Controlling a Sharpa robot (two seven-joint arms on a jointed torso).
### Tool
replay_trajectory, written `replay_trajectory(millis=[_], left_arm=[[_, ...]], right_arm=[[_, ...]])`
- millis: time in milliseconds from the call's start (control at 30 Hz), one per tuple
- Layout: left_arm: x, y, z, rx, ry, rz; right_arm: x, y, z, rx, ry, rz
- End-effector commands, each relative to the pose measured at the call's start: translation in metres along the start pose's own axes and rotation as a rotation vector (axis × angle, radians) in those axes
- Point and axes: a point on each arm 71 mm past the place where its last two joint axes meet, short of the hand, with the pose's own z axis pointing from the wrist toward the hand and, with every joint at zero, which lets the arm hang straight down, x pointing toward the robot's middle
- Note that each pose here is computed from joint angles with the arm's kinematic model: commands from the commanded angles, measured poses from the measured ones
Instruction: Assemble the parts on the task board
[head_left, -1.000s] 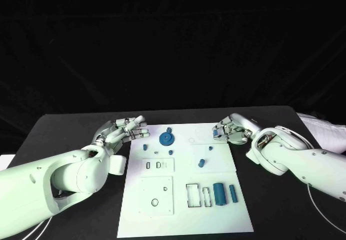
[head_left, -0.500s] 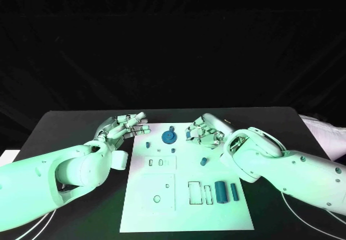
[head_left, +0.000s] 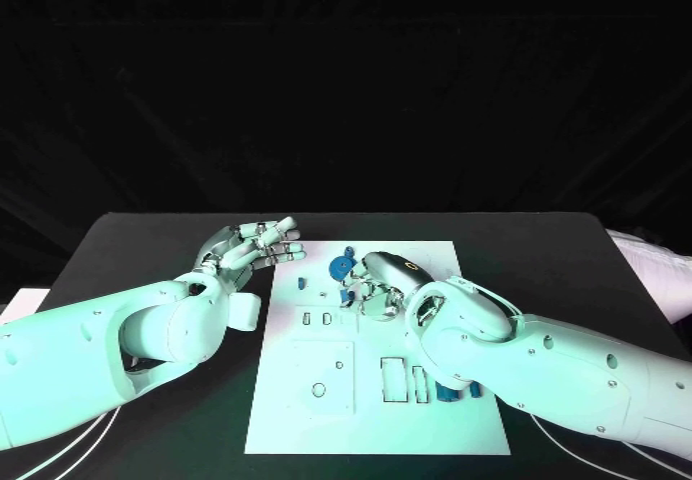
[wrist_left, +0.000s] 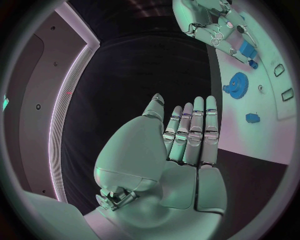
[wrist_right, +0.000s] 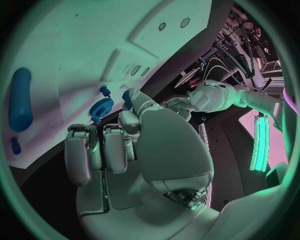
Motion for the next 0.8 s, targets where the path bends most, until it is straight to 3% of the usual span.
replay_trajectory(millis=[33,433,800], left_arm=[[0.0029,-0.0007,0.0004,0.006,0.021,-0.014],[0.0021,-0.0007,0.0001,0.004,0.019,-0.014],[0.0034,-0.0004,0.0002,0.003,0.022,-0.016]], right_arm=[[0.007,0.001,0.0,0.012,0.018,-0.058],[0.023,0.006,-0.001,0.004,0.067,-0.069],[0.031,0.007,0.001,0.005,0.077,-0.074]])
